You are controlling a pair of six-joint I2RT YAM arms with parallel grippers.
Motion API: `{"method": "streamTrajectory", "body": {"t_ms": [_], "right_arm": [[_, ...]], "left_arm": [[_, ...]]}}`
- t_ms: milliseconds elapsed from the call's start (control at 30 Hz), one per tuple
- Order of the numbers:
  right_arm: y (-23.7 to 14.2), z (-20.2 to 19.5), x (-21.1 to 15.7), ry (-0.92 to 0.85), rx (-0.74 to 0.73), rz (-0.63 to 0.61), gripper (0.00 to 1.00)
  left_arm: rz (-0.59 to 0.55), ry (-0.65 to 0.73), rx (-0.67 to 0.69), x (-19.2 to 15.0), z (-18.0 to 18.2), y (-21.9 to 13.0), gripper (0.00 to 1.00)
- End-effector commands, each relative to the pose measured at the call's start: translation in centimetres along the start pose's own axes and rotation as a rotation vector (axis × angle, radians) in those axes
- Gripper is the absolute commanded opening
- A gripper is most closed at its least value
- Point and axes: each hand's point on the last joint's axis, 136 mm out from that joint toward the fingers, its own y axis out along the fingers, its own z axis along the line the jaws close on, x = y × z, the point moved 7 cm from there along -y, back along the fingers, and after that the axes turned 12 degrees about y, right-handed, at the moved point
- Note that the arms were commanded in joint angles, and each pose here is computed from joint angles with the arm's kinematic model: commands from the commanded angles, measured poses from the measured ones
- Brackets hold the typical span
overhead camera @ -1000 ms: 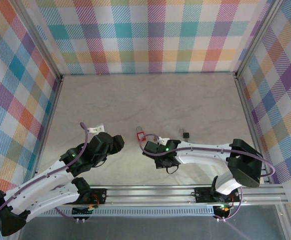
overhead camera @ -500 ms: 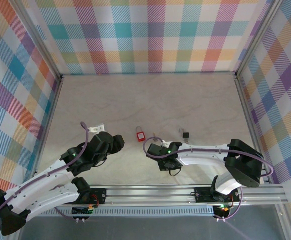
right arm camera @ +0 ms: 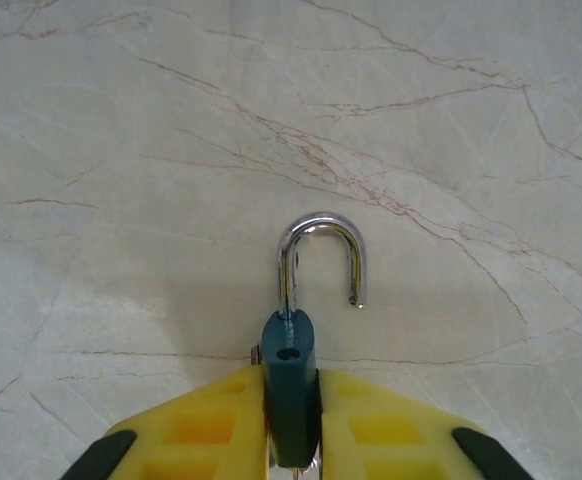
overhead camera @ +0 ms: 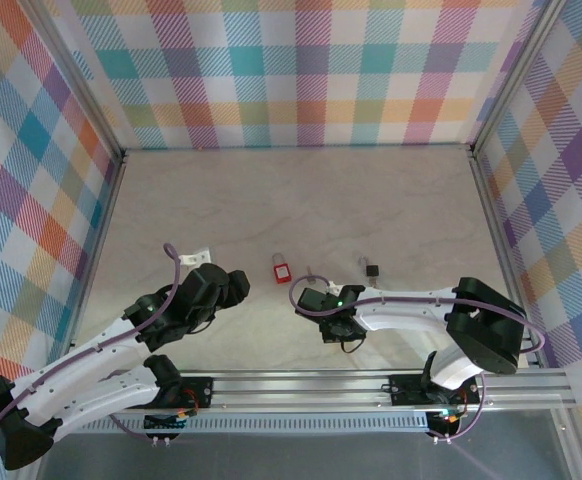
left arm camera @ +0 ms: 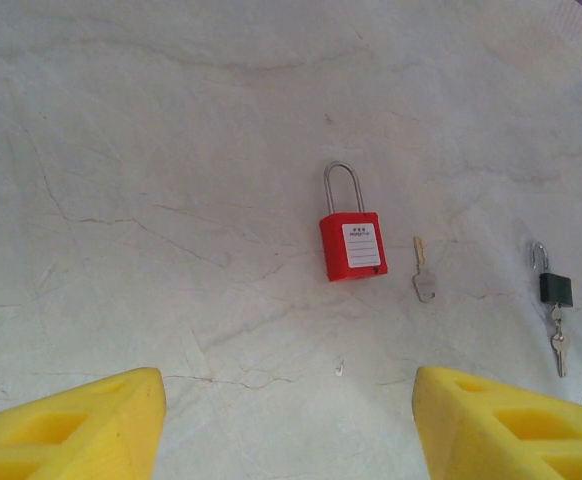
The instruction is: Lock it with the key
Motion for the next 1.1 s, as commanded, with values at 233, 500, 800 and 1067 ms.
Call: {"method": "streamTrajectory", "body": {"t_ms": [233,500,800,1067], "right_arm": [[-1.0,0.5,0.7,-0.085,0.051,-0.019,0.0],[-8.6,2.8,1.5,-0.359,0.546,-0.138,0.0],[-14.4,0.3,-0.5,-0.542,1.089,-0.276,0.0],[-16.4,-1.7,-1.2,-0.616,1.288,-0.424,0.0]], "left_arm": [[-0.009,0.021,-0.05,0.4,-1.0,-0.2,0.68],[-0.1,-0.003,-0.268,1.2,-2.9,-0.6,0.72],[-0.289,-0.014,-0.592,3.1,-5.4,-3.2,0.73],[-0.235,0.025,-0.803,3.6,-8.8,-3.4,0.56]]}}
